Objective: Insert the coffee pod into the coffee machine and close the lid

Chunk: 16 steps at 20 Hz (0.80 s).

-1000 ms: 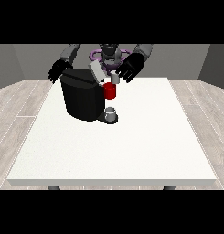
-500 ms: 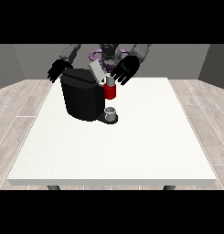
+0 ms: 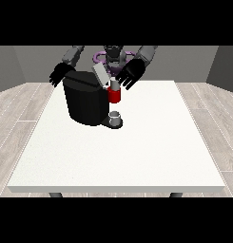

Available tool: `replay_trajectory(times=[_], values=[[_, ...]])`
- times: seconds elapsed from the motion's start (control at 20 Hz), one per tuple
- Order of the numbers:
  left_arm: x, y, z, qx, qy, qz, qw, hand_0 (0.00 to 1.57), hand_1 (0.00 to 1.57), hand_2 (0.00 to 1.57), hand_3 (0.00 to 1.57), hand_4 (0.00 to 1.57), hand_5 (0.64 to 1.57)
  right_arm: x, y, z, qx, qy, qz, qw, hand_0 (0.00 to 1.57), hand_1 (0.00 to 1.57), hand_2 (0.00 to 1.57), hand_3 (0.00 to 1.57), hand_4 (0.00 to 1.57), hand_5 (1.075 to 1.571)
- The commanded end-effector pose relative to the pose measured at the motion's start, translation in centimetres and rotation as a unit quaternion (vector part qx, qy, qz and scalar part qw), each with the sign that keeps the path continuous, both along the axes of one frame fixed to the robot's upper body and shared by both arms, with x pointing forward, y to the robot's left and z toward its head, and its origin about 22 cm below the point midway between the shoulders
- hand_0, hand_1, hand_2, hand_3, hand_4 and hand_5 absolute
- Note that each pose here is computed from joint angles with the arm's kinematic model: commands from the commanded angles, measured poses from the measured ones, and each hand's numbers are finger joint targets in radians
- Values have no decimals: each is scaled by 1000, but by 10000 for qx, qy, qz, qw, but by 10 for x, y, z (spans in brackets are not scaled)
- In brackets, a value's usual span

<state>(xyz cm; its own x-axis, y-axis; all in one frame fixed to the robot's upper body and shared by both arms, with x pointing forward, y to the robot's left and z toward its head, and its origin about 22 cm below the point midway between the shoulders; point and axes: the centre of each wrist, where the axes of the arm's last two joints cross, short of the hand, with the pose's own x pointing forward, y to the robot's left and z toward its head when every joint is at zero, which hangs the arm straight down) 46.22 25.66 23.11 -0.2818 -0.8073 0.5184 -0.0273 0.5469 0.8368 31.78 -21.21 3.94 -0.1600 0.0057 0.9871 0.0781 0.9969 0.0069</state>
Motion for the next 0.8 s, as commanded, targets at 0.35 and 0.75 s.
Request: replay_trajectory(times=[0.35,0.75], values=[[1,0,6,90,51,92,9999,1236,1236,1279,1197,487,1571,-4,-17,-10,-1,-18,-52,10000,0,0,0,0,446,1571],[2,-4,-15,49,292,-67,9995,1204,1204,1226,1089,463,1571,-5,-2,-10,-21,226,-219,9995,0,0,0,0,380,1571]])
